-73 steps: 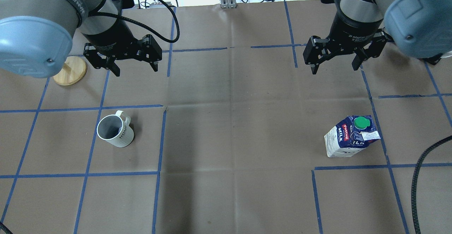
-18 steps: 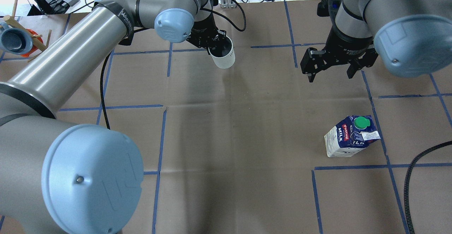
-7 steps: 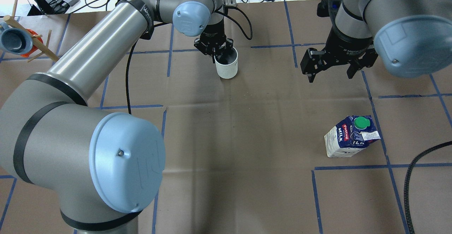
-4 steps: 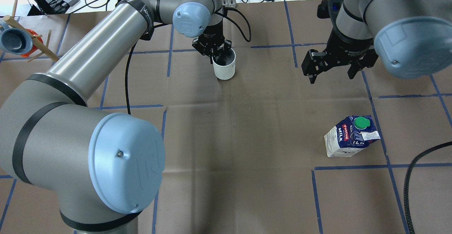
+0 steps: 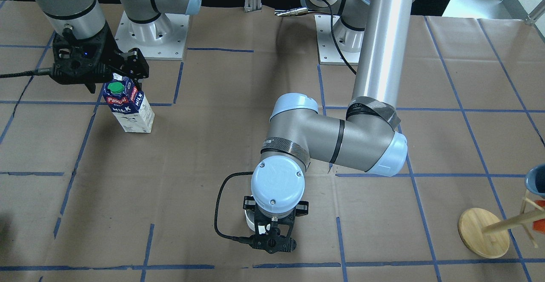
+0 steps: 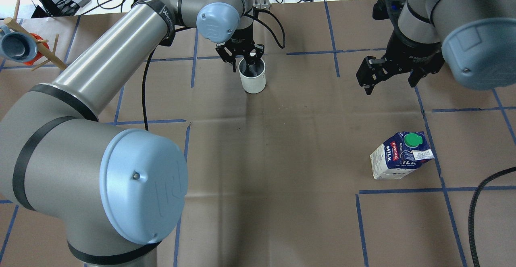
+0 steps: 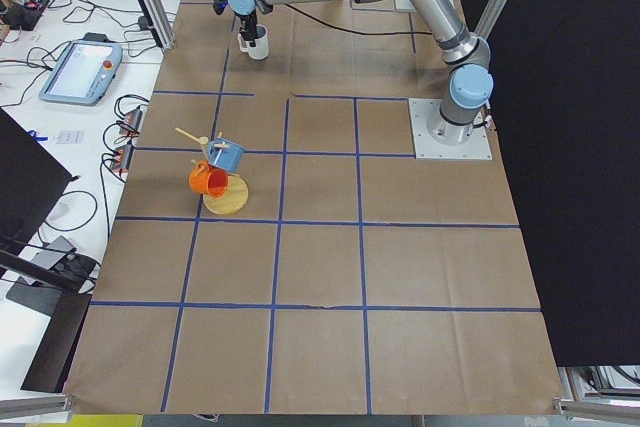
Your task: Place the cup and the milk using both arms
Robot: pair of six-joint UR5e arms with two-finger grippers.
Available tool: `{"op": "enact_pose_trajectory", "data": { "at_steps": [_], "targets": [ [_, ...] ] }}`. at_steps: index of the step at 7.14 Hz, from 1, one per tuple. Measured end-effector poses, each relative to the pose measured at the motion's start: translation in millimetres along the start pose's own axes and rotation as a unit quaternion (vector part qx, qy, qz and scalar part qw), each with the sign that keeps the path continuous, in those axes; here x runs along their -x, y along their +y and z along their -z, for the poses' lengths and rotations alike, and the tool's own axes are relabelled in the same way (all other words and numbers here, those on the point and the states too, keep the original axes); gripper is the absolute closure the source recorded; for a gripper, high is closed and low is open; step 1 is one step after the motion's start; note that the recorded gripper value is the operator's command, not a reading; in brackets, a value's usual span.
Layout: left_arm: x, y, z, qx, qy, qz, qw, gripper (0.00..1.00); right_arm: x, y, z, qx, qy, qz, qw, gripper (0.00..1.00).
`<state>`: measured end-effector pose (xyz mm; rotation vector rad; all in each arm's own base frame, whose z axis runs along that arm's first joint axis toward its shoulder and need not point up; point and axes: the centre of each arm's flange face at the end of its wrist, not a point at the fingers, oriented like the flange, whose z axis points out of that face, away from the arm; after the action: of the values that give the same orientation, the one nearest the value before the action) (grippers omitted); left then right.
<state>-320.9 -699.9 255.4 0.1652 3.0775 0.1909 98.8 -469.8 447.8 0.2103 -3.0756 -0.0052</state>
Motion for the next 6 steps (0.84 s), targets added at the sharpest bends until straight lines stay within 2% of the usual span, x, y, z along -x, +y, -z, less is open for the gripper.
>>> {"op": "enact_pose_trajectory", "data": {
  "at_steps": [3, 6],
  "targets": [
    [11.4, 23.9, 50.0, -0.004, 0.001, -0.006, 1.0, 0.0, -35.6, 40.2, -6.4, -0.008, -0.004, -0.008, 0.9999, 0.0],
    [41.0, 90.1, 128.5, -0.003, 0.001, -0.019, 0.9998, 0.0, -38.5, 56.4, -13.9, -0.019, -0.002, -0.014, 0.9997, 0.0]
  ]
}}
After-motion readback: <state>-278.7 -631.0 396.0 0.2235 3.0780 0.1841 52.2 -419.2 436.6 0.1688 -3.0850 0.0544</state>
